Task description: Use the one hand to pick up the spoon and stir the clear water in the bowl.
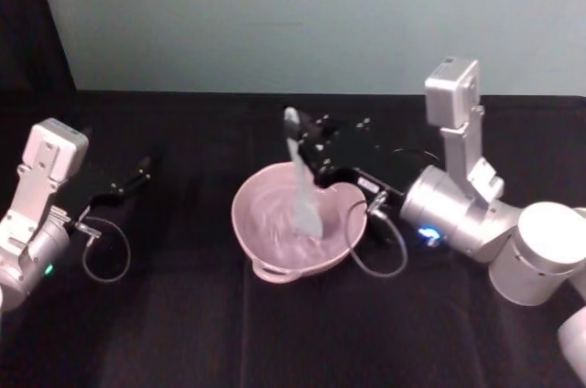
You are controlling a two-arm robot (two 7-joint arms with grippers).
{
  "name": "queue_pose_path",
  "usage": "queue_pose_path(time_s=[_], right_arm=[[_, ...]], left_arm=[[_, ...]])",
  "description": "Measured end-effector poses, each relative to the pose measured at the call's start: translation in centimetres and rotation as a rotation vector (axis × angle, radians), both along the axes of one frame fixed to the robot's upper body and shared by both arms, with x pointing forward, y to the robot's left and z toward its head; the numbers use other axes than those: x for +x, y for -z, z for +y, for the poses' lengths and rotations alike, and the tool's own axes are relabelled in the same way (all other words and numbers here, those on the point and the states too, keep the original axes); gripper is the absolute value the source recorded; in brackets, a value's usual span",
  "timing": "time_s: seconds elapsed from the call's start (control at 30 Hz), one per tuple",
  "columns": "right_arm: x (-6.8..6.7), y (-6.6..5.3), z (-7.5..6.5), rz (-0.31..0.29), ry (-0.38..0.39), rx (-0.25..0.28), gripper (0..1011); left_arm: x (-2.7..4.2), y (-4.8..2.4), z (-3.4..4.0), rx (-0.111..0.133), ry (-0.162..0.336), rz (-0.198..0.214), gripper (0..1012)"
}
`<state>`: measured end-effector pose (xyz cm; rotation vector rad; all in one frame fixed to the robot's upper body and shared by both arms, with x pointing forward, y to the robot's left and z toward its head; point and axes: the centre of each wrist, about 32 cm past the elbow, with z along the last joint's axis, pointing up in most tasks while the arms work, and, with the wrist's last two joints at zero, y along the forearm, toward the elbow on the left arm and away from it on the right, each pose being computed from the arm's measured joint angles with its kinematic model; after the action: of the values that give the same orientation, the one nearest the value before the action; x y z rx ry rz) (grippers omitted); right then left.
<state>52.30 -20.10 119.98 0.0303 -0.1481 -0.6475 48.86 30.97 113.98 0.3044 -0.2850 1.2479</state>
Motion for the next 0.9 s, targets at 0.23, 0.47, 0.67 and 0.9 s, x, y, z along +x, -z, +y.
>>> queue_pose_path(time_s=[0.23,0.47,0.67,0.9], right_arm=[[0.3,0.3,2.2,0.006,-0.060,0.030,108],[2.3,0.5,3.4,0.011,-0.073,0.061,108],[4.0,0.8,3.7,0.019,-0.057,0.075,108],[5.2,1.0,2.7,0.021,-0.008,0.075,108]], left_arm=[[0.00,0.00,0.00,0.000,0.000,0.000,1011],[0.00,0.00,0.00,0.000,0.000,0.000,1011],[0.00,0.00,0.00,0.000,0.000,0.000,1011],[0.00,0.00,0.00,0.000,0.000,0.000,1011]])
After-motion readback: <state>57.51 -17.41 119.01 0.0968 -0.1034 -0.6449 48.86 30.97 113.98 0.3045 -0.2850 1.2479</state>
